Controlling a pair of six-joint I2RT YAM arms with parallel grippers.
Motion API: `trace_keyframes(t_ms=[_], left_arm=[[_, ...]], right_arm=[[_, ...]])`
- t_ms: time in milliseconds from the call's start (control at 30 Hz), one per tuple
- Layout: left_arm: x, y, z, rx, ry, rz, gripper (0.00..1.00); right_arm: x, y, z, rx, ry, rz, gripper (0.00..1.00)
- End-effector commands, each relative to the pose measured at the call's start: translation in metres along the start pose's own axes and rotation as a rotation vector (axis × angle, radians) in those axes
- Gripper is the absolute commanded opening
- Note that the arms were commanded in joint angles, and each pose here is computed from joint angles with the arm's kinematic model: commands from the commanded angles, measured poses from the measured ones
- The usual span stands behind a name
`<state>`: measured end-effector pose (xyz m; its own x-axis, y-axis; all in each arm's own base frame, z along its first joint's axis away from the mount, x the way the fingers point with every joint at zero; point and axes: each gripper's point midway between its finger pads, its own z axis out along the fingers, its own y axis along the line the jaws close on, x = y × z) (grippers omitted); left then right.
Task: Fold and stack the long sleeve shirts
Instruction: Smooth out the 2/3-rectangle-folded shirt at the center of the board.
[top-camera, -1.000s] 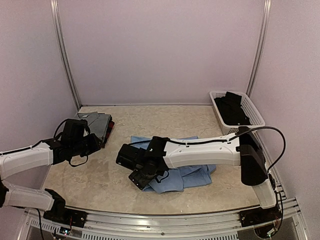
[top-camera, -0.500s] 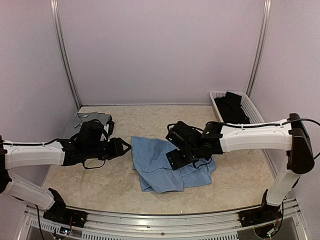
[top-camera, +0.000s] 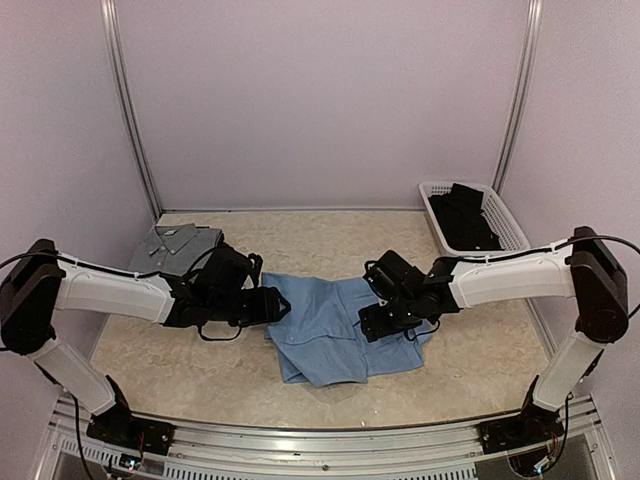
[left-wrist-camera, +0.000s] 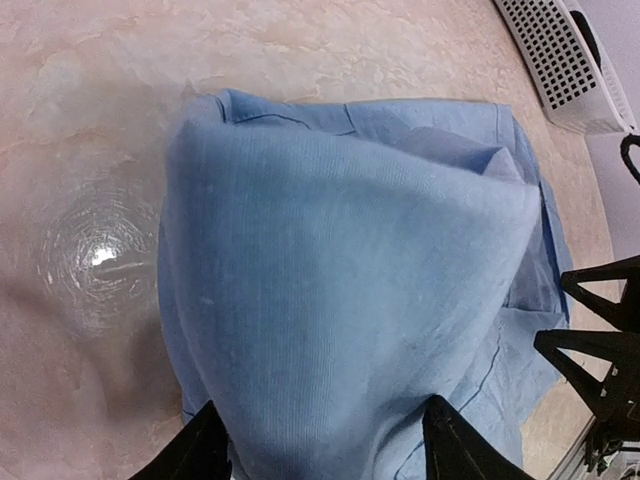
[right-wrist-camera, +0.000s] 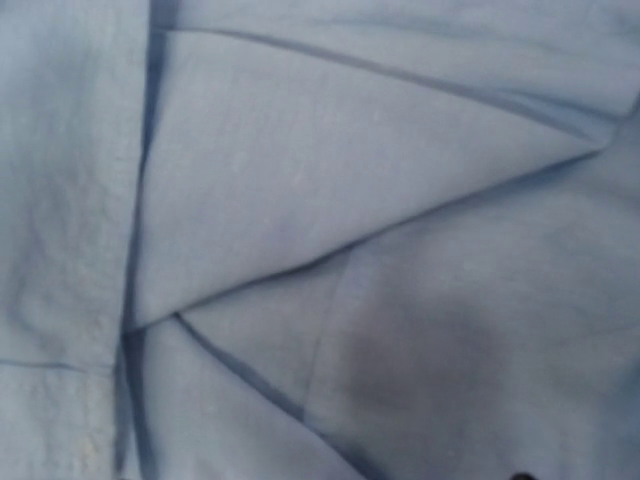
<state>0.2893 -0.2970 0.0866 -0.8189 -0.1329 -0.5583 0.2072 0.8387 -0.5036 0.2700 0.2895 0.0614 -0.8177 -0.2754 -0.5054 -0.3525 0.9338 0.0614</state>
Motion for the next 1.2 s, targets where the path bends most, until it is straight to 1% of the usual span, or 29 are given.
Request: trace_keyframes(t_ms=[0,67,100,167,233,300,367,500,667,933,1067,1167], left_arm=[[-0.004,0.001,0.004,-0.042,-0.024,0.037,0.57],[-0.003,0.000,0.005,-0.033,-0.021,0.042,0.49],[-0.003,-0.001,0.005,-0.027,-0.020,0.043,0.39],[-0.004,-0.004,0.004,-0.015,-0.019,0.044,0.26],[-0.005,-0.006,0.002,0.002,-0.016,0.042,0.15],[-0.008,-0.010,-0.005,0.032,-0.017,0.037,0.06],[-0.012,-0.017,-0.014,0.079,-0.009,0.023,0.00],[-0.023,-0.017,-0.028,0.133,0.012,-0.017,0.00],[-0.027,0.006,-0.041,0.115,0.059,-0.035,0.00],[-0.007,0.034,-0.043,0.125,0.153,-0.027,0.00],[-0.001,0.044,-0.044,0.118,0.185,-0.014,0.00],[0.004,0.047,-0.044,0.113,0.203,0.005,0.02]], right_arm=[[0.012,-0.009,0.018,0.013,0.027,0.001,0.77],[0.020,-0.015,0.024,0.031,0.052,-0.005,0.76],[0.026,-0.018,0.028,0.042,0.066,-0.009,0.75],[0.035,-0.023,0.034,0.063,0.093,-0.015,0.74],[0.044,-0.031,0.038,0.089,0.119,-0.021,0.74],[0.052,-0.038,0.042,0.118,0.147,-0.028,0.74],[0.059,-0.046,0.044,0.151,0.177,-0.038,0.73],[0.066,-0.062,0.045,0.215,0.218,-0.056,0.73],[0.070,-0.080,0.042,0.267,0.254,-0.068,0.73],[0.074,-0.108,0.037,0.327,0.312,-0.091,0.72],[0.074,-0.113,0.035,0.324,0.330,-0.129,0.73],[0.073,-0.114,0.033,0.315,0.331,-0.161,0.73]])
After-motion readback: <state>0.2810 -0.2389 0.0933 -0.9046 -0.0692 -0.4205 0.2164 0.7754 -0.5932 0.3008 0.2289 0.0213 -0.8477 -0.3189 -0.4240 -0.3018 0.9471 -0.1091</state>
